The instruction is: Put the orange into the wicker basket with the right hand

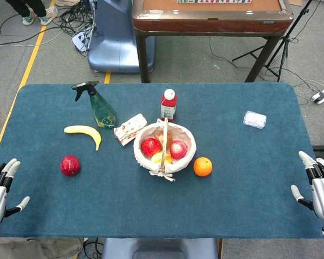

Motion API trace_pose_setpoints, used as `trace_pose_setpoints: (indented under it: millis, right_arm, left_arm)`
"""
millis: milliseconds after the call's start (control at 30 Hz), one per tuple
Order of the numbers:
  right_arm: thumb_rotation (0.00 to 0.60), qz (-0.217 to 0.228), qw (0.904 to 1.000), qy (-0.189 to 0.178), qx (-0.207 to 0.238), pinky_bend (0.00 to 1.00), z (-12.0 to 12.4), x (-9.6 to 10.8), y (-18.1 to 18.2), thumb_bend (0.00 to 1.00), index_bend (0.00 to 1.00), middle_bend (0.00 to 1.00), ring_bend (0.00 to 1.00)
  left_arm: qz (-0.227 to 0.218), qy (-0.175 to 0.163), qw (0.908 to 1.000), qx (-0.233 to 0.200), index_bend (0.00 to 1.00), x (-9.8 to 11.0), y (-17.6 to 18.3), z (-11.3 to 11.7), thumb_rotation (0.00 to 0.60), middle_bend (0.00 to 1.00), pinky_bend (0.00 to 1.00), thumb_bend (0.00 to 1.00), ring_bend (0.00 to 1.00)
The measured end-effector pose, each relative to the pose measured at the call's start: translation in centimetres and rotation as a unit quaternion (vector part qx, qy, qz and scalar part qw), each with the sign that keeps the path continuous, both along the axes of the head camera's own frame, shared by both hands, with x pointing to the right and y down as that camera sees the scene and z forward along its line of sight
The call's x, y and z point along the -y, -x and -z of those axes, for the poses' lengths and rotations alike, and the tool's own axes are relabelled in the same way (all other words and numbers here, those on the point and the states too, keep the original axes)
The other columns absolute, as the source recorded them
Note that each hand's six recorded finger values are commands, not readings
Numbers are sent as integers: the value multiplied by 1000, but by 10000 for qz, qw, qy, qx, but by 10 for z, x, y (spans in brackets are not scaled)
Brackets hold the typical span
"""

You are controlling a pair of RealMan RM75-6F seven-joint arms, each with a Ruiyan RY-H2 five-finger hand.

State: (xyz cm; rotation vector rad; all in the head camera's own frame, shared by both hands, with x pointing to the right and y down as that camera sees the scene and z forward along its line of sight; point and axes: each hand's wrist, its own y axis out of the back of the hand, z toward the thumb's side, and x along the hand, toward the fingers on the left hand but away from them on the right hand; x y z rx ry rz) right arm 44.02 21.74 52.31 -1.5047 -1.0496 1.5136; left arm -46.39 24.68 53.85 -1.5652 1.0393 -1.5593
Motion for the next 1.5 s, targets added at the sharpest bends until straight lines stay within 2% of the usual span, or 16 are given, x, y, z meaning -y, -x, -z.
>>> trace_pose_setpoints:
  millis: [367, 600, 767, 933, 1033, 1233, 1500]
  right_arm:
    - [600, 285, 9995, 138, 46, 475, -7, 3, 15, 289, 32, 180, 186]
    - [600, 807, 9955, 484, 86, 475, -26, 10, 42, 202, 47, 221, 186]
    - [600, 1279, 9883, 820, 104, 475, -48, 21, 70, 185, 159, 277, 186]
    - [600, 1714, 9769, 1276, 5, 475, -79, 34, 100, 180, 160, 268, 186]
    - [600, 1828, 9719, 1482, 46, 475, -97, 43, 119, 179, 160, 252, 186]
    - [600, 2027, 9643, 1700, 75, 475, -129, 60, 153, 179, 160, 214, 186]
    - [600, 2269, 9567, 1822, -83, 475, -155, 67, 183, 174, 160, 204, 186]
  left_arm:
    - [-11, -5, 10000, -6, 40, 0, -1, 0, 600, 0, 40, 246, 0]
    - [-46, -3, 10000, -33, 40, 0, -3, 0, 600, 0, 40, 246, 0]
    - [-30, 0, 10000, -2, 40, -1, -2, 0, 600, 0, 40, 246, 0]
    - [24, -13, 10000, 9, 40, -2, 0, 2, 600, 0, 40, 246, 0]
    - [72, -17, 10000, 26, 40, -3, 3, 2, 600, 0, 40, 246, 0]
    - [70, 8, 10000, 37, 40, -4, 3, 3, 600, 0, 40, 246, 0]
    - [116, 36, 9999, 72, 40, -7, 8, 3, 600, 0, 40, 246, 0]
